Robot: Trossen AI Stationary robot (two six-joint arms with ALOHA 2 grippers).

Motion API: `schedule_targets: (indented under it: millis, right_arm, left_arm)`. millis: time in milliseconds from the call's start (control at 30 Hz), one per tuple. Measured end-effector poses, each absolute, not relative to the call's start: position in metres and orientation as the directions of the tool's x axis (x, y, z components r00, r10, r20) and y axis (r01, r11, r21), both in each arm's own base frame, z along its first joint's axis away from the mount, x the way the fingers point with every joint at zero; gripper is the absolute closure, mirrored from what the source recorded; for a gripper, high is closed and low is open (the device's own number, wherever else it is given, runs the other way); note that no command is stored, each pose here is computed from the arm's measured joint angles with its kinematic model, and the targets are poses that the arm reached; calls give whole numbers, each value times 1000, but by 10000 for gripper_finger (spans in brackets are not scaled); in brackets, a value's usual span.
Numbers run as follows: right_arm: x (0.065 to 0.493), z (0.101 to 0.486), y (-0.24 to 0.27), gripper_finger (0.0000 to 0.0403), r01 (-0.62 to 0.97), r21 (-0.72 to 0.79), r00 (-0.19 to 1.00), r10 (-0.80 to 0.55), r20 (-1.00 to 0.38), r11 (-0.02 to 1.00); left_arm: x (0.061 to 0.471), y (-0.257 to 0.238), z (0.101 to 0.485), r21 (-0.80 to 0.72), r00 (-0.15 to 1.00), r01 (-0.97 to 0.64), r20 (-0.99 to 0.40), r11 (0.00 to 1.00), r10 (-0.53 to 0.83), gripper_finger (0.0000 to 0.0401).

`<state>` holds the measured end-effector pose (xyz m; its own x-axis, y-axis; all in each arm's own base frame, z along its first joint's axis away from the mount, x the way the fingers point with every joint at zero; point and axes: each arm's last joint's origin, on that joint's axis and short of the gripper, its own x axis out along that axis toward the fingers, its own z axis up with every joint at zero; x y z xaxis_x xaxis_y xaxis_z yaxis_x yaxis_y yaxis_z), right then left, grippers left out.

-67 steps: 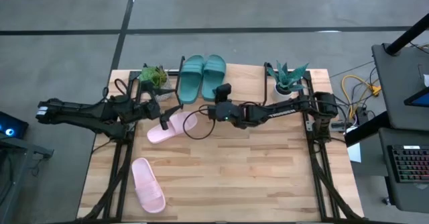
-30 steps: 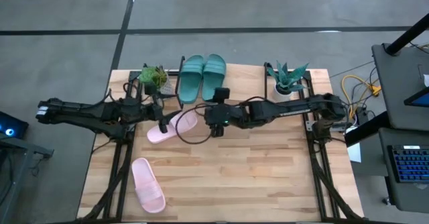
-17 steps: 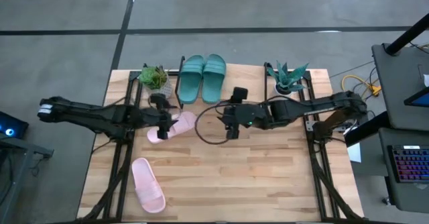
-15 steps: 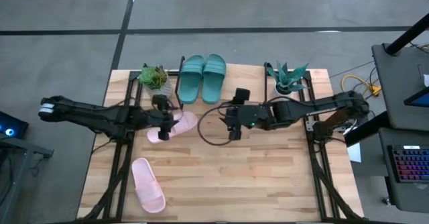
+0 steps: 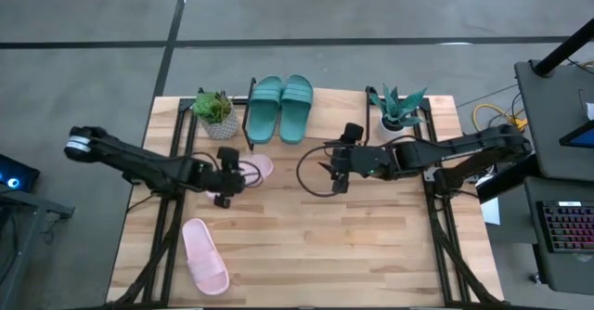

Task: Pick and place slides into the shelf
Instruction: Put the top pink slide on the shelf

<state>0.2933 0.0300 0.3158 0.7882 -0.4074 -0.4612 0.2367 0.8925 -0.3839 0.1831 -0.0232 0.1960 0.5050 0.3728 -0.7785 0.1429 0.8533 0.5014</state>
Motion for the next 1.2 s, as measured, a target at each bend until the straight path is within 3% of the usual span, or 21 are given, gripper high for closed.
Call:
schedule_targets:
  millis: [133, 300, 467, 633, 867, 1000, 1200]
  right_arm:
    - [284, 314, 29, 145, 253, -369, 812, -404, -422, 894]
    - [276, 309, 27, 145, 263, -358, 824, -402, -399, 896]
    - [273, 307, 27, 145, 265, -356, 826, -402, -396, 896]
    - [273, 307, 27, 144, 265, -356, 826, -402, -395, 896]
    - [273, 309, 27, 144, 266, -355, 828, -401, -392, 896]
    - [273, 309, 27, 144, 265, -357, 828, -401, -391, 896]
    - [273, 309, 27, 145, 270, -347, 828, -401, -391, 898]
  left_arm:
    - [183, -31, 191, 508, 487, 199, -793, 838, 365, 207]
    - [185, -31, 184, 660, 445, 201, -720, 724, 532, 207]
    - [192, -32, 171, 671, 391, 259, -731, 695, 559, 207]
    - [200, -32, 162, 751, 375, 227, -655, 621, 656, 207]
    - [212, -35, 150, 762, 385, 207, -640, 613, 666, 215]
    - [216, -36, 148, 763, 402, 186, -634, 620, 660, 263]
    - [212, -35, 155, 749, 419, 181, -646, 638, 639, 385]
